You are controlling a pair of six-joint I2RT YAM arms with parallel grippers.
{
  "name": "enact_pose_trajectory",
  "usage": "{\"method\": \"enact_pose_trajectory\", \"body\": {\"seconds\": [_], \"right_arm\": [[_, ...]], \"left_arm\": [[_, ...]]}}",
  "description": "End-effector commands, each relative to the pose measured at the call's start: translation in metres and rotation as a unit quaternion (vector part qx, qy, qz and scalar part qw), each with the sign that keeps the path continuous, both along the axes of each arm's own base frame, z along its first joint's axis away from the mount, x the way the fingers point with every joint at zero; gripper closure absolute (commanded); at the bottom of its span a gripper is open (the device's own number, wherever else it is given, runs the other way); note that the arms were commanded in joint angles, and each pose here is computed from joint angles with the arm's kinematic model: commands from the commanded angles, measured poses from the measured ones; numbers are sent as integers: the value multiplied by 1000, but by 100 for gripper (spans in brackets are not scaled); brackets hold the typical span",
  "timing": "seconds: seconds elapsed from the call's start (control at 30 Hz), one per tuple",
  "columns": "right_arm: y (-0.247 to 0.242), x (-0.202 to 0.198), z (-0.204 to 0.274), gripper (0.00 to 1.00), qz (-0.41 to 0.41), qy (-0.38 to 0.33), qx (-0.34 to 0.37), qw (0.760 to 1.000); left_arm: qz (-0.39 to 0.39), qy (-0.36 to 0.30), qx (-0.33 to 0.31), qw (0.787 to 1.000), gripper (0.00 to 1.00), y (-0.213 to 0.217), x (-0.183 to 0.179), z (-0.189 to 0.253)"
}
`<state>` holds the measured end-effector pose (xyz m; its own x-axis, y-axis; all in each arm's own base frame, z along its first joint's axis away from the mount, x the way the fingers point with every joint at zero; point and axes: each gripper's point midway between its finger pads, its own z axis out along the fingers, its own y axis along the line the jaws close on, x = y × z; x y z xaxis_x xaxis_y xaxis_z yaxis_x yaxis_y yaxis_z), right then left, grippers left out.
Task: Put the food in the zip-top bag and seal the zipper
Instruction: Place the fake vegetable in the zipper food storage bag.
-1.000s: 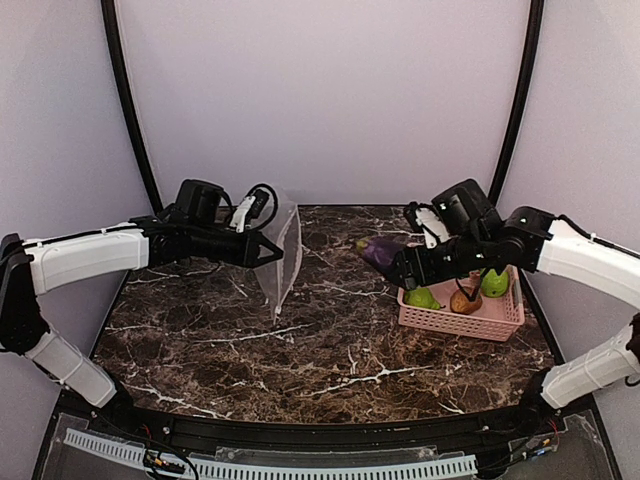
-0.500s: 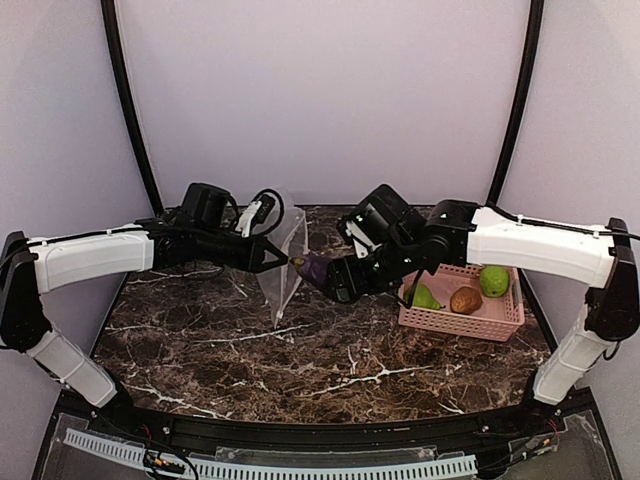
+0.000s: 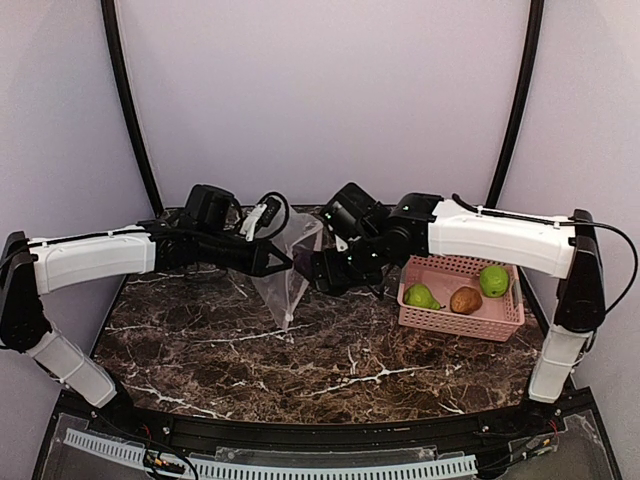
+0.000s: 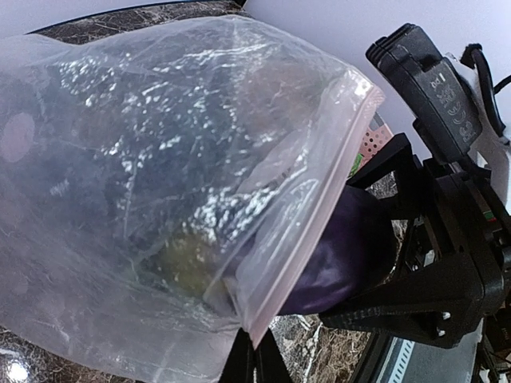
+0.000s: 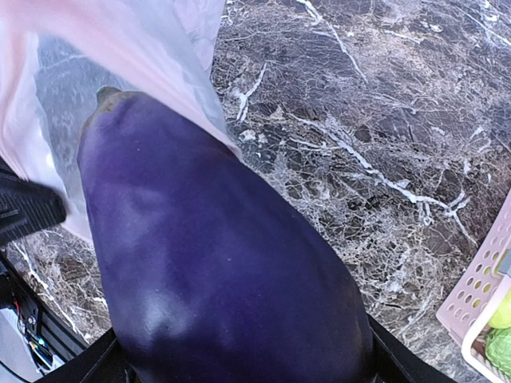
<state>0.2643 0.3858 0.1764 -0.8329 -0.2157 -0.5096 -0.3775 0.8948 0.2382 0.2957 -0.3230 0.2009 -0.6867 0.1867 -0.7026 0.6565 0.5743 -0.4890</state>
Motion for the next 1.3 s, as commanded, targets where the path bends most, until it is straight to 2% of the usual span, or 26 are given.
{"method": "enact_pose_trajectory", "body": {"seconds": [0.0,0.57,0.73,1.03,1.27], "right_arm": [[9,7,12,42,-13,-11,15,1000],[37,20,17,37,-6,-22,50,998],[46,20,19,32,7,-23,68,997],[56,10,17,17,27,6,118,993],[54,10,23,12,18,5,145,989]], "left_arm": [[-22,-7,-10,1000,99,-9,-5,8],[-51,22,-25,998,99,-21,-14,1],[-50,24,-27,998,99,-21,-14,1],[-47,27,-33,998,99,-20,-13,4],[-49,47,-61,996,99,-19,-11,10]]}}
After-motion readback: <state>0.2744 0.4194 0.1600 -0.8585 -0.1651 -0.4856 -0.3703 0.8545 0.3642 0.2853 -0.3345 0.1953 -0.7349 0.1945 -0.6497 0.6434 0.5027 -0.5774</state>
